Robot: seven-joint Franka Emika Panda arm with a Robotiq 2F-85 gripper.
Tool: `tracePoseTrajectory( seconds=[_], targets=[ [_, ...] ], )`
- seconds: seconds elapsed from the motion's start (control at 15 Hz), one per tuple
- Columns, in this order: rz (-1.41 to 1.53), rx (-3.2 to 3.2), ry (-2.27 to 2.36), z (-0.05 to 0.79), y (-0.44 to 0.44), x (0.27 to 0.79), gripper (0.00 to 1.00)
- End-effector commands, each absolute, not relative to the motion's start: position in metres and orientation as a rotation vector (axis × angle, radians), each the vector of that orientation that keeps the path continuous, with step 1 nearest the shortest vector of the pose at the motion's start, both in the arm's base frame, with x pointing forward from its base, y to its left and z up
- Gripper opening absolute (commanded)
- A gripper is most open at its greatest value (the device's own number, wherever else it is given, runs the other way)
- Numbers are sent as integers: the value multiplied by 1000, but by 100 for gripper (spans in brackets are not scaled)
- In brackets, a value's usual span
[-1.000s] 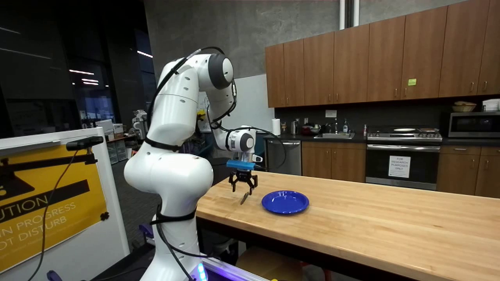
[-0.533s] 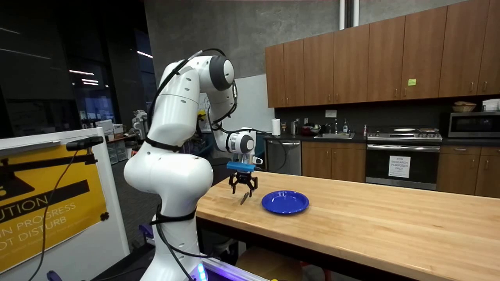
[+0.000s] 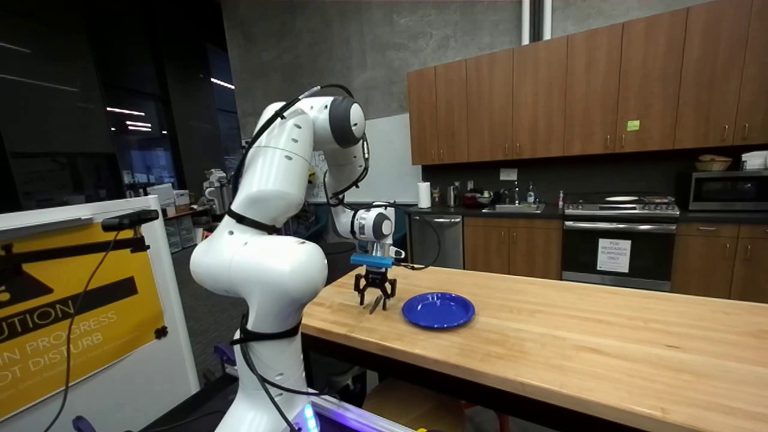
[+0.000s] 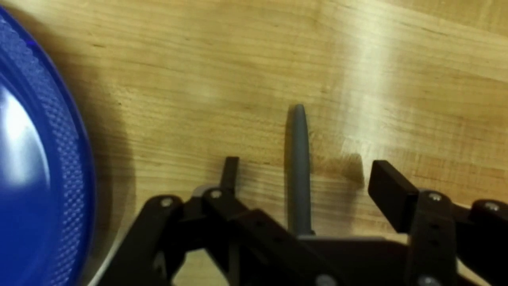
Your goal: Put the pen on the plate
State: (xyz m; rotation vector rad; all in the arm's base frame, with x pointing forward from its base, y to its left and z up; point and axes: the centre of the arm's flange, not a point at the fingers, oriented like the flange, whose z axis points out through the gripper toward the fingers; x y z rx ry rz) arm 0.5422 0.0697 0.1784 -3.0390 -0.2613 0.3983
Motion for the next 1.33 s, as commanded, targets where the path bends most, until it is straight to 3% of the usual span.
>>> tracePoseTrajectory(
  seconds=[0.0,0.53,1.27],
  targets=[
    [410,-3049,-267,164,74,552,53],
    [389,-3055,-222,175,57,556,0],
    [275,-3072,-245,198,66,542,3]
  ],
)
